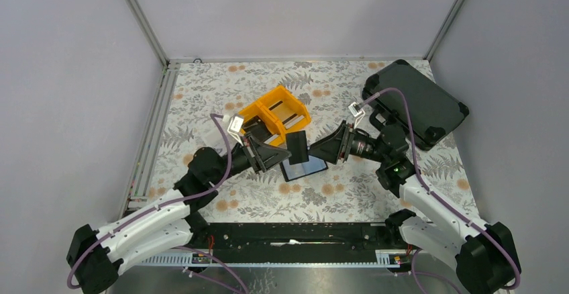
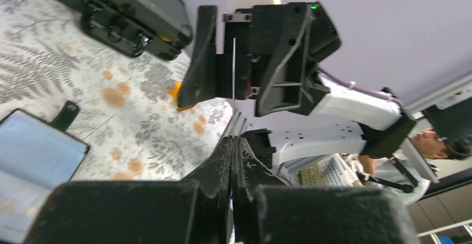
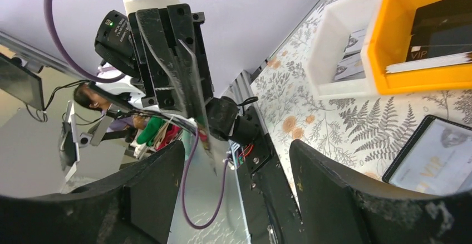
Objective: Put the credit cards into the card holder
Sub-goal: Insert the credit card into the card holder.
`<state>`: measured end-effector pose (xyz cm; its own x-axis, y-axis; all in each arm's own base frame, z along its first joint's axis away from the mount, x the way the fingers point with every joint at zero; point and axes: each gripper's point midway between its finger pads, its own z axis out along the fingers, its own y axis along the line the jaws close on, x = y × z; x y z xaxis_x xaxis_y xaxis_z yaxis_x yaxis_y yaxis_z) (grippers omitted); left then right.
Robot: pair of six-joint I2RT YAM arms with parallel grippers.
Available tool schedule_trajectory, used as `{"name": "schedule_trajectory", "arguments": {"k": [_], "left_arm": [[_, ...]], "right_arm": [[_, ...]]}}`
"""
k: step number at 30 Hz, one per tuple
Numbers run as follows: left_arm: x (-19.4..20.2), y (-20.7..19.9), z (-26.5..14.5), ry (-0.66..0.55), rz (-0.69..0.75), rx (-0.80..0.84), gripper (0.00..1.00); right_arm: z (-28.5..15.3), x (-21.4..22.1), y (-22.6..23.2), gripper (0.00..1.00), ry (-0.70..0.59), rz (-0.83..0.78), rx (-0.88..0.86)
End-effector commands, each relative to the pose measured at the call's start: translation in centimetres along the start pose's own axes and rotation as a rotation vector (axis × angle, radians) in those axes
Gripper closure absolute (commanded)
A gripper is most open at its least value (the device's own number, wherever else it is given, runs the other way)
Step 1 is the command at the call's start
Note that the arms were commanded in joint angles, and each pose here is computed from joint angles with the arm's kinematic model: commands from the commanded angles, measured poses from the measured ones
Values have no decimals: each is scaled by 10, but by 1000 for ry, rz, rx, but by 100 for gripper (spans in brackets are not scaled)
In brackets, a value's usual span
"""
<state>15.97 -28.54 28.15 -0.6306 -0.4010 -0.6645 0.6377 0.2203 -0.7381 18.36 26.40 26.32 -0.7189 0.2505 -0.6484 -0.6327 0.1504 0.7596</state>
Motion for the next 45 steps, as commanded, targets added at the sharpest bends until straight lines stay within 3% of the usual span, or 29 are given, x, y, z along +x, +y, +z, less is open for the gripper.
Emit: {"name": "schedule_trajectory", "arguments": {"k": [1, 3, 8, 12, 17, 19, 20, 21, 22, 25, 26, 28, 32, 38, 45], "left_arm": [[-19, -40, -9, -107, -8, 157, 100], [-16, -37, -8, -96, -13, 142, 100], [-8, -39, 0, -53, -19, 146, 100], [1, -32, 8, -30, -23, 125, 100], [10, -24, 15, -23, -30, 97, 100], [13, -18, 17, -18, -30, 70, 100], [15, -14, 18, -7, -24, 53, 100], [17, -9, 20, 10, -15, 24, 94], [19, -1, 22, 27, -7, -22, 83], [23, 39, 19, 43, -23, -251, 39], [25, 52, 16, 45, -30, -320, 30], [32, 73, 9, 66, -30, -427, 21], [54, 109, 5, 145, -44, -580, 18], [83, 143, 9, 180, -115, -667, 20], [101, 176, 14, 204, -165, -758, 34]], "right_arm": [[-4, -2, 26, 26, 14, -8, -82], [-6, -4, 35, 28, 14, -5, -107], [-5, -5, 42, 47, 30, 9, -123], [-3, -4, 46, 56, 48, 6, -169], [1, -1, 42, 91, 70, 8, -190], [3, -1, 34, 100, 58, 16, -164], [5, -1, 26, 100, 51, 22, -125], [8, -5, 16, 100, 40, 17, -70], [9, -2, -3, 100, 49, 25, 17], [7, -7, -58, 100, 71, 11, 318], [3, -2, -75, 100, 99, 19, 394], [0, 5, -105, 100, 151, 17, 495], [1, 17, -143, 100, 219, 40, 570], [8, 32, -183, 100, 304, 76, 629], [22, 48, -204, 100, 391, 118, 581]]}}
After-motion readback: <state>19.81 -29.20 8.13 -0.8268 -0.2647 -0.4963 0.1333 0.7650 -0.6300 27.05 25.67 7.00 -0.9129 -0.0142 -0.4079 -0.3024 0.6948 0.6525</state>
